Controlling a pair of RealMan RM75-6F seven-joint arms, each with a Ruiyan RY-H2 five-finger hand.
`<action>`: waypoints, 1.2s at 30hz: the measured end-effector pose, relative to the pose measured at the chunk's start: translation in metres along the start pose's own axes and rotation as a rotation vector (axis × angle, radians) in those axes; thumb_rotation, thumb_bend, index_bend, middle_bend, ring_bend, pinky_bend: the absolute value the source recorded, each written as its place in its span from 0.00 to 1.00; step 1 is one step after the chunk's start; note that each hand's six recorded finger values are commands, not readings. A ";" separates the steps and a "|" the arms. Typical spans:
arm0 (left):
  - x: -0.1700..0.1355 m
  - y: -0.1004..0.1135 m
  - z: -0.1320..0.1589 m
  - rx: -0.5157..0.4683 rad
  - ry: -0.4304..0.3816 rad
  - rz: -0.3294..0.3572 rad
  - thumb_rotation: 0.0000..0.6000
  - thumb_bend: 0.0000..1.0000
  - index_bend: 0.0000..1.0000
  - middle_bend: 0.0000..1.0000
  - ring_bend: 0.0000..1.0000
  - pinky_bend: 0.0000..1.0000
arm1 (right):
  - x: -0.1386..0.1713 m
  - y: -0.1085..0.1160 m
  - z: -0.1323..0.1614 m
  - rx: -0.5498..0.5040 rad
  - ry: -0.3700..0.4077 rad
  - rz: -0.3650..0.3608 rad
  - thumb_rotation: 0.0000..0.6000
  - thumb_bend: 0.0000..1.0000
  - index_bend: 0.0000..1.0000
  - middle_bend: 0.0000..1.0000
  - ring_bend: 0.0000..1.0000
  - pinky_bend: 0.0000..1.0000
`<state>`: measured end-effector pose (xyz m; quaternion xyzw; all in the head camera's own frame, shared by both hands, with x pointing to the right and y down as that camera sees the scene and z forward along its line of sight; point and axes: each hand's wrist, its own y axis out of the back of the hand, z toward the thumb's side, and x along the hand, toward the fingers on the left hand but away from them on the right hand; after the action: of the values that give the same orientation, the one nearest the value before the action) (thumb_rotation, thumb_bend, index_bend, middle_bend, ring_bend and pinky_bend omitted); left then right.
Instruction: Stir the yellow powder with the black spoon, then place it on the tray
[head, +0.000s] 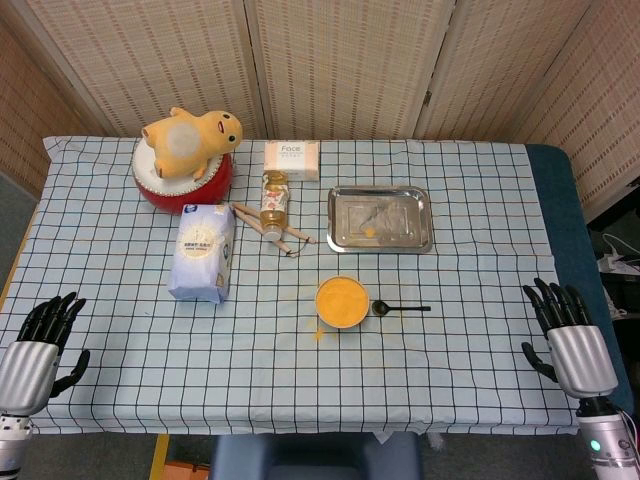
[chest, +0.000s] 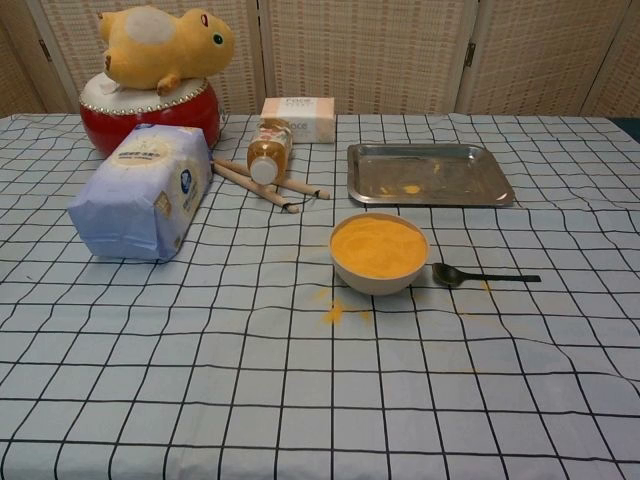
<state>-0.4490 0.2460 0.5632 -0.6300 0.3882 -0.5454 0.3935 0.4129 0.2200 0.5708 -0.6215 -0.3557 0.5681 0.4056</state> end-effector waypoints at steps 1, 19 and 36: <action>0.000 0.000 0.000 0.001 0.003 -0.004 1.00 0.43 0.00 0.00 0.00 0.08 | 0.000 0.000 0.000 0.002 0.000 0.002 1.00 0.24 0.00 0.00 0.00 0.00; 0.004 -0.007 0.003 -0.019 -0.018 -0.073 1.00 0.43 0.00 0.00 0.00 0.08 | -0.048 -0.023 0.064 0.005 0.204 0.048 1.00 0.25 0.29 0.00 0.00 0.00; 0.003 -0.005 0.000 -0.064 -0.030 -0.113 1.00 0.43 0.00 0.00 0.00 0.08 | -0.111 -0.083 0.130 0.080 0.246 0.156 1.00 0.30 0.45 0.00 0.00 0.00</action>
<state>-0.4485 0.2453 0.5695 -0.6714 0.3632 -0.5445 0.3477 0.2742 0.1677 0.6887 -0.6955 -0.2309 0.5313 0.4250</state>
